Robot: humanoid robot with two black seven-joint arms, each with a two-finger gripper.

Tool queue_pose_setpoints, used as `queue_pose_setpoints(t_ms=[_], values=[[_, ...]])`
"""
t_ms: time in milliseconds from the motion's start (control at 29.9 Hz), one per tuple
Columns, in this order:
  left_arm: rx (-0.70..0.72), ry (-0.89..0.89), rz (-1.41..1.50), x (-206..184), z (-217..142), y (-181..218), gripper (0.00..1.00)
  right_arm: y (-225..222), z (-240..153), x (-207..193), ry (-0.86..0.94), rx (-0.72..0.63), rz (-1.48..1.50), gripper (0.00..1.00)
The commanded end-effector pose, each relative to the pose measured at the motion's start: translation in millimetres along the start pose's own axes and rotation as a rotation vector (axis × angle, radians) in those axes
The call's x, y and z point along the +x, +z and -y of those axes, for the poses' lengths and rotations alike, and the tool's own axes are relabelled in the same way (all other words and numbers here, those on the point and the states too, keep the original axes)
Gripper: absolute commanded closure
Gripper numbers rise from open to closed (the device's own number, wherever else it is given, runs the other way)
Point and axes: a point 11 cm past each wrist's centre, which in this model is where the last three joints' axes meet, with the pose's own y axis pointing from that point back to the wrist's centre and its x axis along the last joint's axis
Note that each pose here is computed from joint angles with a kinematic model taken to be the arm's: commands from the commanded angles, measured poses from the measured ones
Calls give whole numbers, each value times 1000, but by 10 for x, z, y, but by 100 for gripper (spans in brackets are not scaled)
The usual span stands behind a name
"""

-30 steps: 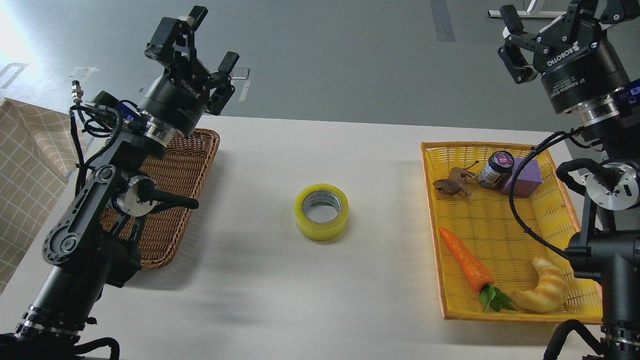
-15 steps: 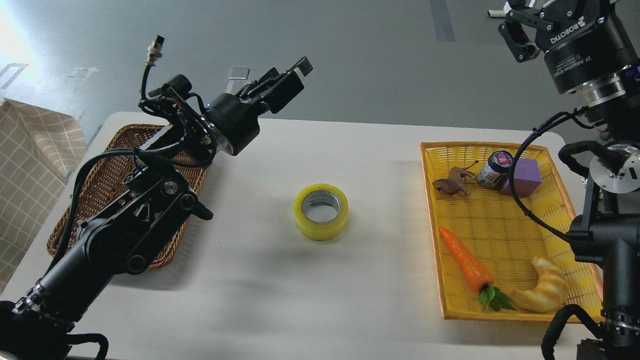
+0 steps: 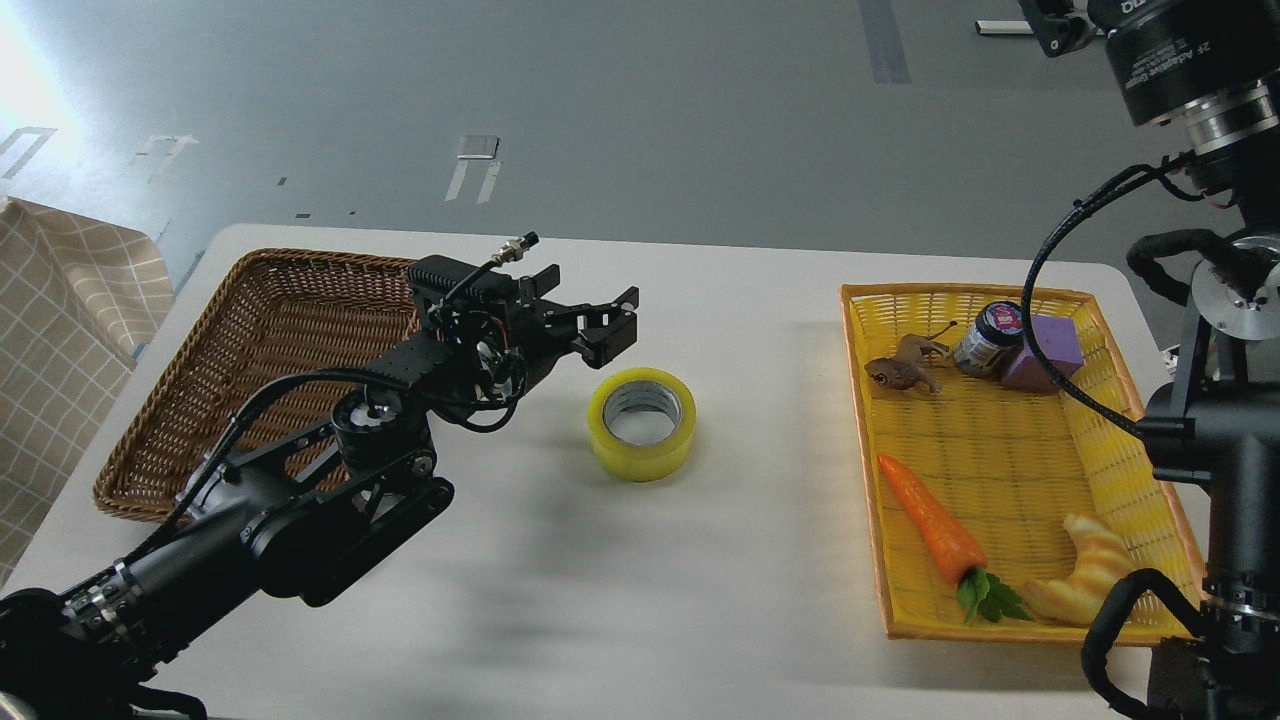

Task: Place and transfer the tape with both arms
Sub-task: 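Reach the left gripper toward the tape roll on the table, then grip the tape roll's rim with the left gripper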

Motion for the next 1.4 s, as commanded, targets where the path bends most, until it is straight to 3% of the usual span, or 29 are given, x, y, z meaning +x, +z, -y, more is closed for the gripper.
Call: queue_pose_setpoints(t_ms=[0,100,568,1203,1370], values=[[56,-23,19,-80,10,-16,2,3,-4,2,1,1,6,0],[101,-37,38,-118,19,-14,2,1,-4,2,1,3,8,0],[62,-79,22,-344,39,303,2,57,-49,17,9,-12,12,0],[76,-145,-11,-676,-51,263,4,117,-129,26,17,-28,15,0],[79,-149,-10,-692,-48,246,16,118,-137,24,18,-29,15,0]])
